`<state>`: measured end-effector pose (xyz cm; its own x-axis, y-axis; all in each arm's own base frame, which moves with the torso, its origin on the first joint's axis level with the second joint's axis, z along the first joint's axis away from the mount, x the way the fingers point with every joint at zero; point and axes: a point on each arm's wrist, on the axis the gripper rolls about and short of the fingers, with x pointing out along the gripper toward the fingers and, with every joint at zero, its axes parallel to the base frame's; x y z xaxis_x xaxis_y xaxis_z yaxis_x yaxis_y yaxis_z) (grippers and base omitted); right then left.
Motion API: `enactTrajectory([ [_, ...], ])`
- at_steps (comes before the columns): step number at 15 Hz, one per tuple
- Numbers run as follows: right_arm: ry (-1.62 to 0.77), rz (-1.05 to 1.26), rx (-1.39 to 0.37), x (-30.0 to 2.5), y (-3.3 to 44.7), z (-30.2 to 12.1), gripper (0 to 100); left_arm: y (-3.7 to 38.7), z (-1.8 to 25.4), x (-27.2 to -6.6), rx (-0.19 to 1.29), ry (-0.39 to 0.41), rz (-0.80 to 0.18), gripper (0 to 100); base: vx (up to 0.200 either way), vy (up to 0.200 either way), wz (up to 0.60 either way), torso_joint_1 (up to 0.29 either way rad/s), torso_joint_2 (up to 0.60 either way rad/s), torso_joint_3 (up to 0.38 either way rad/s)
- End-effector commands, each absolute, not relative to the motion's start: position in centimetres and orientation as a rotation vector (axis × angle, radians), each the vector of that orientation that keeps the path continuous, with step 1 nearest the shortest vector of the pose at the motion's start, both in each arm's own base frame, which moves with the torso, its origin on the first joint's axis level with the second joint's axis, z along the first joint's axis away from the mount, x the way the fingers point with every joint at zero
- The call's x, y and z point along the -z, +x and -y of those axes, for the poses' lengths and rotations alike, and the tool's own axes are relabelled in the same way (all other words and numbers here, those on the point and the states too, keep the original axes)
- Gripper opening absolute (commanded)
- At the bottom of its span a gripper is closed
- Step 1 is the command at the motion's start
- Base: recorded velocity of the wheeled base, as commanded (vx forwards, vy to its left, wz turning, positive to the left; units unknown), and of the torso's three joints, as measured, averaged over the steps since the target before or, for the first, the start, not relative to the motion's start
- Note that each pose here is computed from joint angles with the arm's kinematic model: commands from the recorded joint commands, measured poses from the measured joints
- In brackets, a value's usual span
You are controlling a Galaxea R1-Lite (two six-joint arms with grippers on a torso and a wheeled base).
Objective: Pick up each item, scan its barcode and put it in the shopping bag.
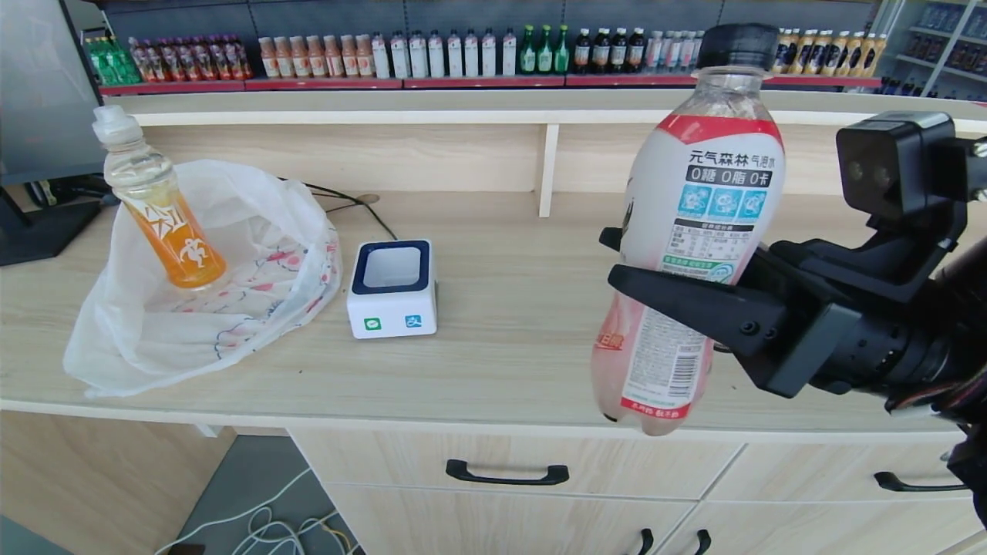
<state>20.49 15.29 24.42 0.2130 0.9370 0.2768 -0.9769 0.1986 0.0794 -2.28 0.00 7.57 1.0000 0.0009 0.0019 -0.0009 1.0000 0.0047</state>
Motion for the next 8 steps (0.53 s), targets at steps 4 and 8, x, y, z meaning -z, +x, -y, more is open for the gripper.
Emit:
enactTrajectory([
  [4,0.300,0.177,-1.418,-25.5,20.4,-17.0,0,-2.3,0.0,-7.6,-0.002,0.005,0.003,100,0.000,0.000,0.00,0.000,0.00,0.000],
  [8,0.315,0.171,-1.428,-27.3,20.8,-17.5,0,-2.3,0.0,-7.6,-0.002,0.005,0.002,100,0.000,0.000,0.00,0.000,0.00,0.000],
])
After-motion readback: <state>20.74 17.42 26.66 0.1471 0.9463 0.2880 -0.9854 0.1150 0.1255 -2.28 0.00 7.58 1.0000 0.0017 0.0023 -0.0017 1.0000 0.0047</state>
